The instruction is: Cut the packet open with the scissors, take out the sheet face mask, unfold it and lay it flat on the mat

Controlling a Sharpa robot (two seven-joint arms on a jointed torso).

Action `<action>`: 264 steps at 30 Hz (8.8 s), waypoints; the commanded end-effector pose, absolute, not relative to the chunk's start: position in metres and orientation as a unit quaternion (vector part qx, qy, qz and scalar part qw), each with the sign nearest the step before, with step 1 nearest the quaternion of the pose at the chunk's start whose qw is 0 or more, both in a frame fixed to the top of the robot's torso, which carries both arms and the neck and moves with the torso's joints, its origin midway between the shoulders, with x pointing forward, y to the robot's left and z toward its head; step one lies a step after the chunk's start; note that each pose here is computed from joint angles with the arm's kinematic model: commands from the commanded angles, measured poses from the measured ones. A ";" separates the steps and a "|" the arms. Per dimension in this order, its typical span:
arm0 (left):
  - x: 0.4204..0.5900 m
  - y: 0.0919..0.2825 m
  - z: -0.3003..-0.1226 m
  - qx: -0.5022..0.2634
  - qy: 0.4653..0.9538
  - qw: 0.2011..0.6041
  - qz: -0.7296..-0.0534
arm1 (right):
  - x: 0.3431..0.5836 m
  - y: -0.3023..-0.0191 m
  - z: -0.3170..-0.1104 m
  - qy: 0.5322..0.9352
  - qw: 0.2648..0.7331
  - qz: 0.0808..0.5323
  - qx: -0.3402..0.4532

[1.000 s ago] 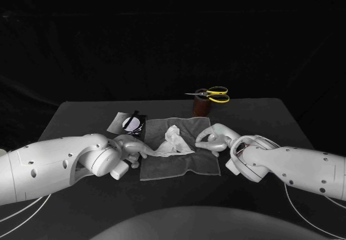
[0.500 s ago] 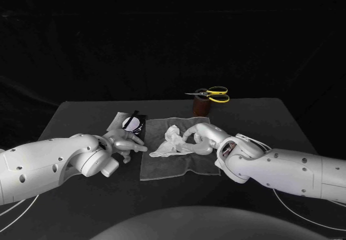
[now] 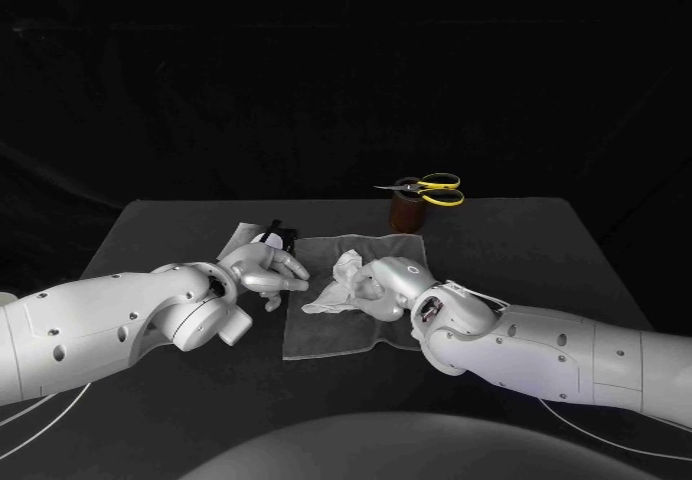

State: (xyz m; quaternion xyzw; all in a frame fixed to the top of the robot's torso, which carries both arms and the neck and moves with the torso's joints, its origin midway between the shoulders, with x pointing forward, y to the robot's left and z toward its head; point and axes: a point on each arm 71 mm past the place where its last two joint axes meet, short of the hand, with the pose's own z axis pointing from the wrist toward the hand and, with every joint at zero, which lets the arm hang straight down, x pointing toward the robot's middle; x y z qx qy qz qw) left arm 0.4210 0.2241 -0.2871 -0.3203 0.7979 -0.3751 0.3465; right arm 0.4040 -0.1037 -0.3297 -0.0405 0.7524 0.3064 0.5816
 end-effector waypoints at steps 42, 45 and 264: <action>0.419 0.211 -0.284 -0.291 0.801 0.333 -0.404 | 0.411 -0.093 -0.338 0.720 0.634 0.272 -0.083; 0.418 0.210 -0.284 -0.290 0.802 0.331 -0.404 | 0.412 -0.094 -0.338 0.719 0.636 0.270 -0.083; 0.444 0.131 -0.315 -0.098 0.805 0.492 -0.316 | 0.417 -0.108 -0.336 0.700 0.634 0.326 -0.047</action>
